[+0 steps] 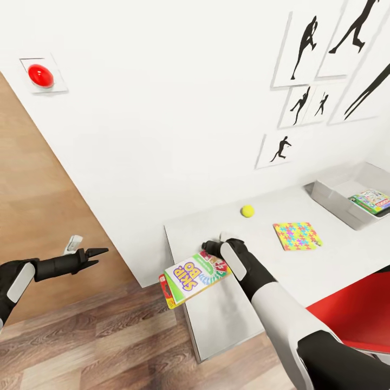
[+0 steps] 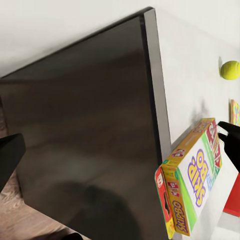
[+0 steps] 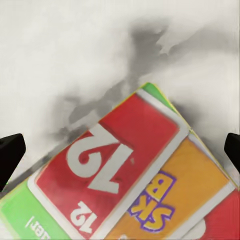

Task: Put all the toys in the child's room - the three board games (two on the bed and one on the table), the two jigsaw puzzles on the table, and the tennis ball on the table - inside the toy box on the table in the child's room.

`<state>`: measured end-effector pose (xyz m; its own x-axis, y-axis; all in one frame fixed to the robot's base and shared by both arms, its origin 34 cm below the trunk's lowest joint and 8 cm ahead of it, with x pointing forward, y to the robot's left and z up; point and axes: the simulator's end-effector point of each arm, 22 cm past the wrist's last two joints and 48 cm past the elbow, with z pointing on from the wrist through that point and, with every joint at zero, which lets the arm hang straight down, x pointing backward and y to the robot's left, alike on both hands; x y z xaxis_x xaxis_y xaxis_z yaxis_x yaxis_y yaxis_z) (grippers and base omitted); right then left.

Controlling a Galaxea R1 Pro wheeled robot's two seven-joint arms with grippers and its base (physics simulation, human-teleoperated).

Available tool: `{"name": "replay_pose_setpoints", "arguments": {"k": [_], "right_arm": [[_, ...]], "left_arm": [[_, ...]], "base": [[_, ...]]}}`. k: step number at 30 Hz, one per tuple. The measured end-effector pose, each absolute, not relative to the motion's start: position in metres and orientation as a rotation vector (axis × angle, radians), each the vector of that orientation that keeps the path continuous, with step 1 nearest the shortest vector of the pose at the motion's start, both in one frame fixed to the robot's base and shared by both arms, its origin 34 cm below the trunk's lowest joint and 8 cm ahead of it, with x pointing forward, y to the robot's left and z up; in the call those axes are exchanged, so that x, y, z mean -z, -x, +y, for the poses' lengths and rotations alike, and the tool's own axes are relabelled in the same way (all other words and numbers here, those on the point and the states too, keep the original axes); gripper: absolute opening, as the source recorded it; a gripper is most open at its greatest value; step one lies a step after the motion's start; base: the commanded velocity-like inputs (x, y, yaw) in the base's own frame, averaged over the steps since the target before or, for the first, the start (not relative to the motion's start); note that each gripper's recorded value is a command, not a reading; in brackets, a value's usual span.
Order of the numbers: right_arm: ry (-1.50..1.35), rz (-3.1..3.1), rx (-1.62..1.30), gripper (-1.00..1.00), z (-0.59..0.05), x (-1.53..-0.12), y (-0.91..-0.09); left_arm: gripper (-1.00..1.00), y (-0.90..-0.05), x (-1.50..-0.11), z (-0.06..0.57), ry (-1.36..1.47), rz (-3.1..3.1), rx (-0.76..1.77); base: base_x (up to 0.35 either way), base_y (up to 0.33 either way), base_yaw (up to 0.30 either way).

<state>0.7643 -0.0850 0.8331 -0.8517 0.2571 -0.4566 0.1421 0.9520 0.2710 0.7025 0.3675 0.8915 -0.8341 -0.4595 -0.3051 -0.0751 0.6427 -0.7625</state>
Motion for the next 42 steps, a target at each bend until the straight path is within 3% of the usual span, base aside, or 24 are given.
{"name": "replay_pose_setpoints", "arguments": {"k": [42], "right_arm": [[-0.224, 2.292, -0.561, 1.00, -0.064, -0.962, -0.730]], "left_arm": [[1.00, -0.708, -0.887, 0.357, 0.394, 2.366, 1.063]], "base": [[0.000, 0.000, 0.000]]}}
